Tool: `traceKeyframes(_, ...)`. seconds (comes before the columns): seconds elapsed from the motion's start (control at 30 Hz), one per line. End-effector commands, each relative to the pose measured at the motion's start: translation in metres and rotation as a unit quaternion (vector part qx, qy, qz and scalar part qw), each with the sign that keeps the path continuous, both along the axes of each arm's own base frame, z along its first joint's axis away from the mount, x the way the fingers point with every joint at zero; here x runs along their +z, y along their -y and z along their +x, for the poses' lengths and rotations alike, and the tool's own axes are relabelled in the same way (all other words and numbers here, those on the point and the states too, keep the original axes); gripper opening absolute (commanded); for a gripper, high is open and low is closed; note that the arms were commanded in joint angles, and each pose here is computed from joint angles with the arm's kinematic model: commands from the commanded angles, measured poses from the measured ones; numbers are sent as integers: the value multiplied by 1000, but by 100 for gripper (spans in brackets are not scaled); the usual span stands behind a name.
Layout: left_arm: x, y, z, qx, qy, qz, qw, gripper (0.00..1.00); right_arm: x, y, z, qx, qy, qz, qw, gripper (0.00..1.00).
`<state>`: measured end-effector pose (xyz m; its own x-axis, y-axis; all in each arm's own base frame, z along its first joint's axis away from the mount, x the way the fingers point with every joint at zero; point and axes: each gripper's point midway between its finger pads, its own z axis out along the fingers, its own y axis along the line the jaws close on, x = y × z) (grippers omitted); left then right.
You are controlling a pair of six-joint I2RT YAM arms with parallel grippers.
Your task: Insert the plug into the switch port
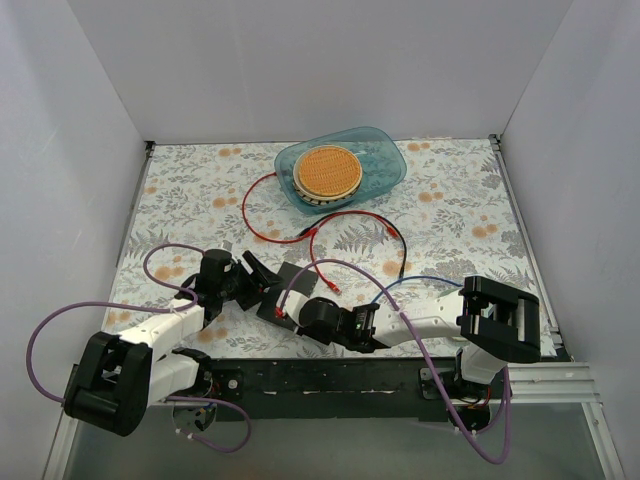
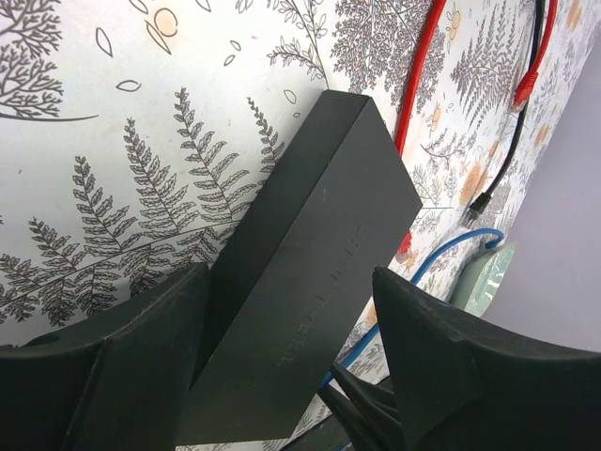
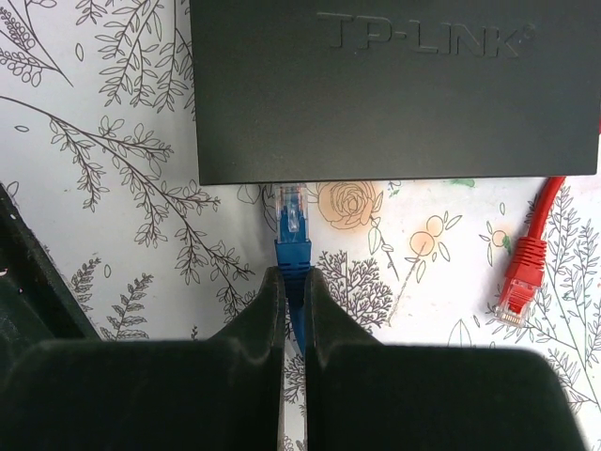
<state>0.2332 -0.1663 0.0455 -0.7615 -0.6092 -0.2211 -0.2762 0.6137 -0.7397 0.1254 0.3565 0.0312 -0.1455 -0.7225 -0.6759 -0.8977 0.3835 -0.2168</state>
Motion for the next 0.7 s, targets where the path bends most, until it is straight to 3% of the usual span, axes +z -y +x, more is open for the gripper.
traceKeyframes(0.0, -3, 5, -14, -14, -25, -16, 999, 68, 30, -28, 11, -19, 23, 85, 996, 1)
traceKeyframes(0.67, 2, 1, -10, -2, -21, -7, 1000, 65, 8, -19, -8, 12, 5, 22, 1000, 1)
